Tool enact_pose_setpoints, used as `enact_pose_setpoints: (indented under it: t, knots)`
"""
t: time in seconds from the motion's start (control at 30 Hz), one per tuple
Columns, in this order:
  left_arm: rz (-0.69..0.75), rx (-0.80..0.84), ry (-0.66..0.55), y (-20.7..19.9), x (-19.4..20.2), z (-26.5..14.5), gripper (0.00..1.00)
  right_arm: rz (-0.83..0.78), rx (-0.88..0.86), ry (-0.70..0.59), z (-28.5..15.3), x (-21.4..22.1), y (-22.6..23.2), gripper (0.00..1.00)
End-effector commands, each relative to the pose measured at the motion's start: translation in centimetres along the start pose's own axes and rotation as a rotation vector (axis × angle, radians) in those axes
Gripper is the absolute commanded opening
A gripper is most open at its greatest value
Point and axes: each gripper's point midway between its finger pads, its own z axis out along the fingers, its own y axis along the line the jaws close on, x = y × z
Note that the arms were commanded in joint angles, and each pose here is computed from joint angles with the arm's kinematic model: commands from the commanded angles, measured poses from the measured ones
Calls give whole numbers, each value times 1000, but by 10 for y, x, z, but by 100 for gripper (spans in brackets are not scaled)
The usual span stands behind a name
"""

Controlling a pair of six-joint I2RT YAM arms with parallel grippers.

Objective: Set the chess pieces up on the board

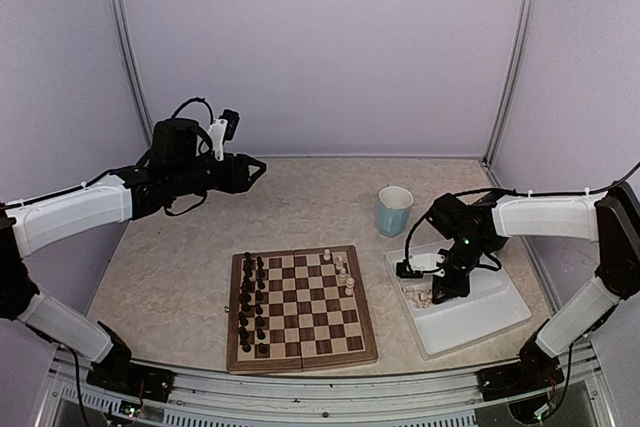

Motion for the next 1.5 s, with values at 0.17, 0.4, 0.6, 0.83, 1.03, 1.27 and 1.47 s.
enact_pose_setpoints:
  t: [0.17, 0.4, 0.6, 0.83, 1.03, 1.27, 1.47]
  knots:
    - [26, 250, 25, -84, 19, 13, 55, -12, 58, -131, -70, -31, -6, 12]
    - [-55, 537, 32, -192, 50, 20, 55, -41, 91, -209, -98, -44, -7, 12]
    - [-178, 687, 49, -244, 61, 40, 55, -99, 60, -328, -132, -72, 1, 12]
    - [-218, 781, 123, -282, 79, 66, 54, -141, 37, -387, -142, -91, 8, 13]
    - [-249, 816, 171, -293, 90, 77, 50, -157, 30, -403, -143, -99, 13, 13]
    - [-252, 839, 217, -302, 103, 84, 43, -163, 26, -406, -144, -103, 14, 14]
    - [-252, 847, 236, -303, 108, 86, 30, -162, 26, -406, -144, -104, 13, 13]
